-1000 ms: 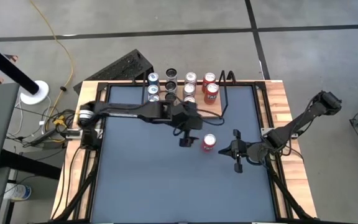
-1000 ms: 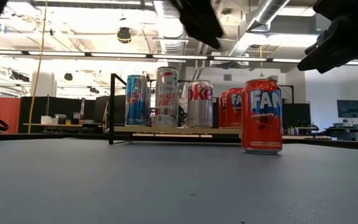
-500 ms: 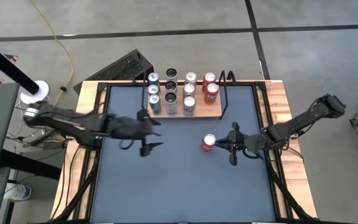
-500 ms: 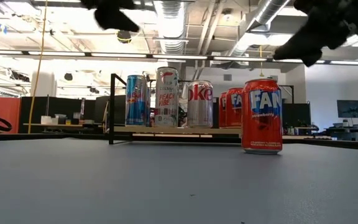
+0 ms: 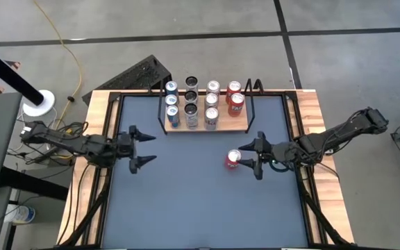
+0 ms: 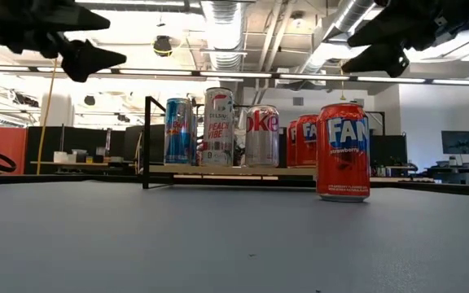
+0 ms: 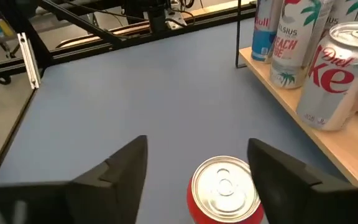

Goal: Place canned beverage on shelf
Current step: Put the orange soda can onto the shelf aligned with the other orange soda cans

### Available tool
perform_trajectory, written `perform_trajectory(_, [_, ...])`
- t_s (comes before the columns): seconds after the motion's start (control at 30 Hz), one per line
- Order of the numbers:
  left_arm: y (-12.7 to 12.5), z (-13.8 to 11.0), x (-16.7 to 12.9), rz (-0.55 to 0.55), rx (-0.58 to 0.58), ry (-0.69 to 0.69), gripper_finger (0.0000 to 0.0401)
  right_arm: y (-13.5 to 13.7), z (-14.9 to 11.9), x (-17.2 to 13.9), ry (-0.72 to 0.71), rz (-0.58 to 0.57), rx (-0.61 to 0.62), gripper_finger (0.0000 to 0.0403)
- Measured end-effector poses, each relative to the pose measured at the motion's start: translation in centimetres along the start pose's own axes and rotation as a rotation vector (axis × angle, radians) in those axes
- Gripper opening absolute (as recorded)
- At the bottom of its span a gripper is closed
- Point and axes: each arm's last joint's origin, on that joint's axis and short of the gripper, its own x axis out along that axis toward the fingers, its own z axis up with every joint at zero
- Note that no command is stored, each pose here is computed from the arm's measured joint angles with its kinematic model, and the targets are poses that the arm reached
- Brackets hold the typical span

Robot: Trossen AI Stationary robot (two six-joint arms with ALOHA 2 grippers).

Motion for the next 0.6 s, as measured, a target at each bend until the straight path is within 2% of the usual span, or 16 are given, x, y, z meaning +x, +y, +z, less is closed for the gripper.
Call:
perform_trajectory(0.13, [0.6,-0.6,-1.2,-0.005,0.027,-0.054,0.0382,0.1,-0.4,0.6,0.028,-0.017,-0.009,0.0289])
perform_trajectory(0.27, [1.1,-1.3,-2.1,-0.007,0.042,-0.051,0.0382,0.1,-0.8,1.2,0.046,-0.048,-0.076,0.031])
perform_trajectory(0.43, [1.6,-2.3,-2.7,-0.004,0.029,-0.078,0.0382,-0.2,-0.7,1.7,0.043,-0.077,-0.106,0.0318])
perform_trajectory(0.6, [2.0,-3.9,-3.0,-0.007,0.006,-0.098,0.0382,0.0,-0.5,1.7,0.026,-0.046,-0.097,0.0318])
